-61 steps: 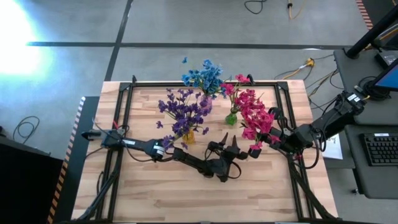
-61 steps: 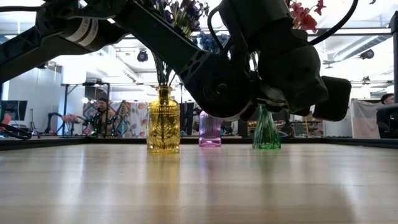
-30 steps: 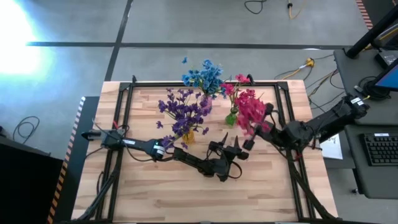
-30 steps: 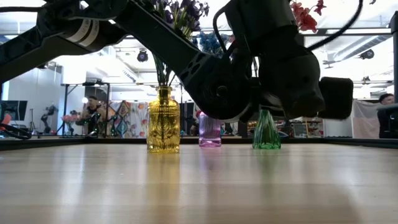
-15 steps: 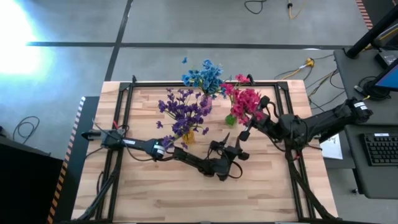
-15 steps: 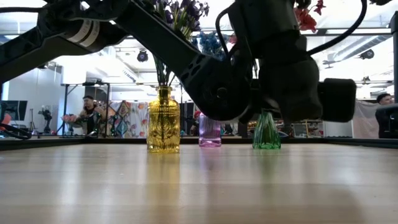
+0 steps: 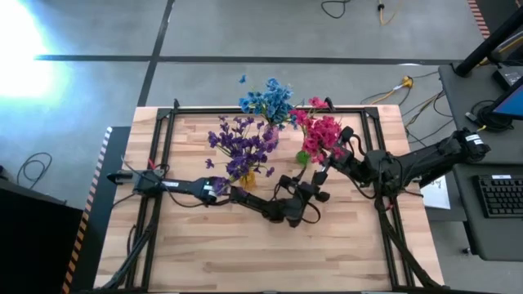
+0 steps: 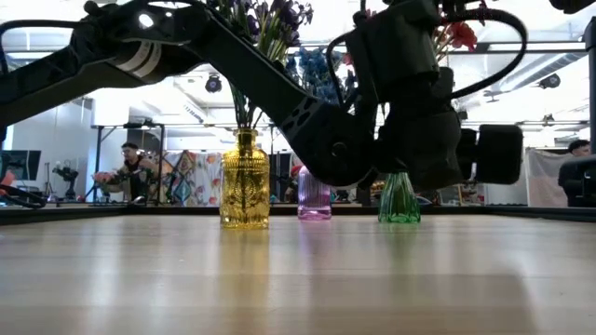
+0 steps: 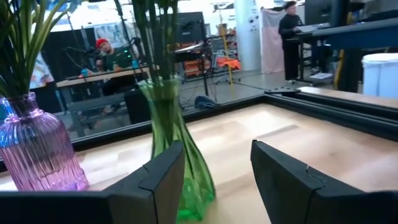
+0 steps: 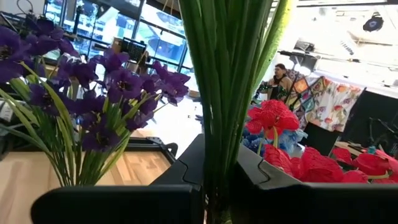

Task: Sort flowers into vase by color
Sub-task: Put the pink flowers into the green vase

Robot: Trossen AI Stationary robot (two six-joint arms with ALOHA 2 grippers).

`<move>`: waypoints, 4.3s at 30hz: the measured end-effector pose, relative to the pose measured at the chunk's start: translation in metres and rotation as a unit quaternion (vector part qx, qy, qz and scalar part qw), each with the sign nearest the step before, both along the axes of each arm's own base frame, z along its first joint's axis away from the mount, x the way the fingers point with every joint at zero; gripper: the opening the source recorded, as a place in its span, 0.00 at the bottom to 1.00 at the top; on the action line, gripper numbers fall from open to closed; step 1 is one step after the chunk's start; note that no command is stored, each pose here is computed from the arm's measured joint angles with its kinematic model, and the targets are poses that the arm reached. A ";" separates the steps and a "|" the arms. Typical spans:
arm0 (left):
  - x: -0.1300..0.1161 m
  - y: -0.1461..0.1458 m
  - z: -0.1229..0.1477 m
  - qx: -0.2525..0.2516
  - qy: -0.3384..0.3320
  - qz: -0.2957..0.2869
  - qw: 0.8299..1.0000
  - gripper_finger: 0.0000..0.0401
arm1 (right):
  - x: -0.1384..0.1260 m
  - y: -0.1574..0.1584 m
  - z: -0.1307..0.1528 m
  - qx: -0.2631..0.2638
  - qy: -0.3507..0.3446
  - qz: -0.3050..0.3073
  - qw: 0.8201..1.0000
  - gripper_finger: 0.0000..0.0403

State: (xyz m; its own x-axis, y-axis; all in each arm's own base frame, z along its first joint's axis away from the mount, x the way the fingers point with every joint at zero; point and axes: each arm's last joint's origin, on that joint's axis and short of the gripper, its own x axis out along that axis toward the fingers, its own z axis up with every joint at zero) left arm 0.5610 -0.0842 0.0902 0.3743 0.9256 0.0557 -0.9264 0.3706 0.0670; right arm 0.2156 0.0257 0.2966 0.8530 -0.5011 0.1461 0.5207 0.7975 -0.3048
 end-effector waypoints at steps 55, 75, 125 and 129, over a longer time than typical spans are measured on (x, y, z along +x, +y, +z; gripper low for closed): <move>0.008 0.069 0.001 0.008 -0.004 0.032 0.999 0.43 | -0.009 0.006 0.003 -0.038 0.029 0.006 0.999 0.07; 0.008 0.069 0.001 0.008 -0.003 0.032 0.999 0.43 | 0.001 -0.026 -0.002 -0.001 0.014 -0.032 0.999 0.07; 0.009 0.069 -0.002 0.005 0.004 0.033 0.999 0.43 | 0.007 -0.044 -0.016 0.003 0.022 -0.054 0.998 0.07; 0.009 0.069 -0.002 0.005 0.004 0.033 0.999 0.43 | 0.007 -0.046 -0.017 0.006 0.022 -0.058 0.998 0.07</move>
